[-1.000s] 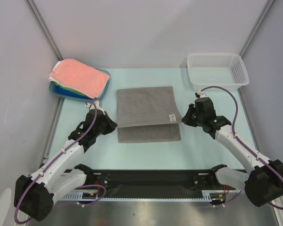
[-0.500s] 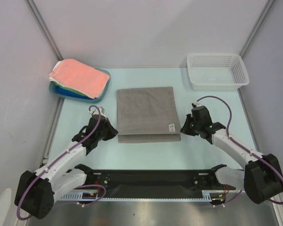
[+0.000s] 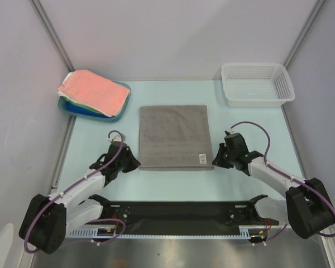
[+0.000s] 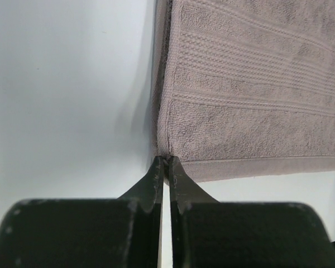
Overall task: Fold and stack the towels
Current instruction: Fold the towel
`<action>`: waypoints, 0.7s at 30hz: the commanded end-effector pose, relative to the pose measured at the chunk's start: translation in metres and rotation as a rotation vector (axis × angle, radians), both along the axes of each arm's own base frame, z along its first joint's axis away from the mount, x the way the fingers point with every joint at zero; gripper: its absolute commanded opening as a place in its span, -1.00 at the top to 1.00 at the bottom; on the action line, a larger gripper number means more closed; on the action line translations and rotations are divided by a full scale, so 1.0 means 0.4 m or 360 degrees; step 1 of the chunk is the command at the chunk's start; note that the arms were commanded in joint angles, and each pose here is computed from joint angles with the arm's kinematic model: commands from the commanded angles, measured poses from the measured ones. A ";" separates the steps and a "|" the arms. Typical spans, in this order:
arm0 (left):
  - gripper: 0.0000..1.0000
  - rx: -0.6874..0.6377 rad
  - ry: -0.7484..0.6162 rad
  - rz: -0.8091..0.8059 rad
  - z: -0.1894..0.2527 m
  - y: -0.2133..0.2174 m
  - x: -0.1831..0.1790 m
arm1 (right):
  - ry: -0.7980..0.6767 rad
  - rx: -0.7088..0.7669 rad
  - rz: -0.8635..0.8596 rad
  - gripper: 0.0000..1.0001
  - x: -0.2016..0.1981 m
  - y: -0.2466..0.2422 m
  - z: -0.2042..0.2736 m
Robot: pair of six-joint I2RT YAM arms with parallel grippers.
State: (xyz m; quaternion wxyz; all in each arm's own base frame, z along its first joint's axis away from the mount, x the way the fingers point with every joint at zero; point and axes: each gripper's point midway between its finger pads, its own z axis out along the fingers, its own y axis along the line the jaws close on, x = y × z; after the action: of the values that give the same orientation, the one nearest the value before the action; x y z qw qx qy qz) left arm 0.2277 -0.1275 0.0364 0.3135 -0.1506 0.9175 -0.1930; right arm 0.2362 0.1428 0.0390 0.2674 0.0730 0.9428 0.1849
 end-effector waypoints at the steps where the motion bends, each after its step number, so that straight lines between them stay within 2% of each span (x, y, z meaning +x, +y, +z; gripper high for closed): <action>1: 1.00 0.0032 -0.0019 0.0054 -0.015 0.016 0.010 | 0.0005 -0.0077 -0.0036 0.86 -0.004 -0.023 -0.022; 12: 0.99 0.0046 0.0023 0.0060 -0.042 0.021 -0.002 | 0.0005 -0.0077 -0.0037 0.83 -0.018 -0.020 -0.024; 21: 0.99 0.0088 -0.0063 0.0074 0.034 0.030 0.026 | -0.0107 -0.0099 -0.0062 0.85 0.013 -0.028 0.062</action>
State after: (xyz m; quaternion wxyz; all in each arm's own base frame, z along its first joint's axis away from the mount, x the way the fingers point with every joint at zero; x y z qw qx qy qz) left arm 0.2239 -0.1259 0.0278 0.3052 -0.1549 0.9205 -0.1885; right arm 0.2283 0.1444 0.0393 0.2660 0.0698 0.9436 0.1843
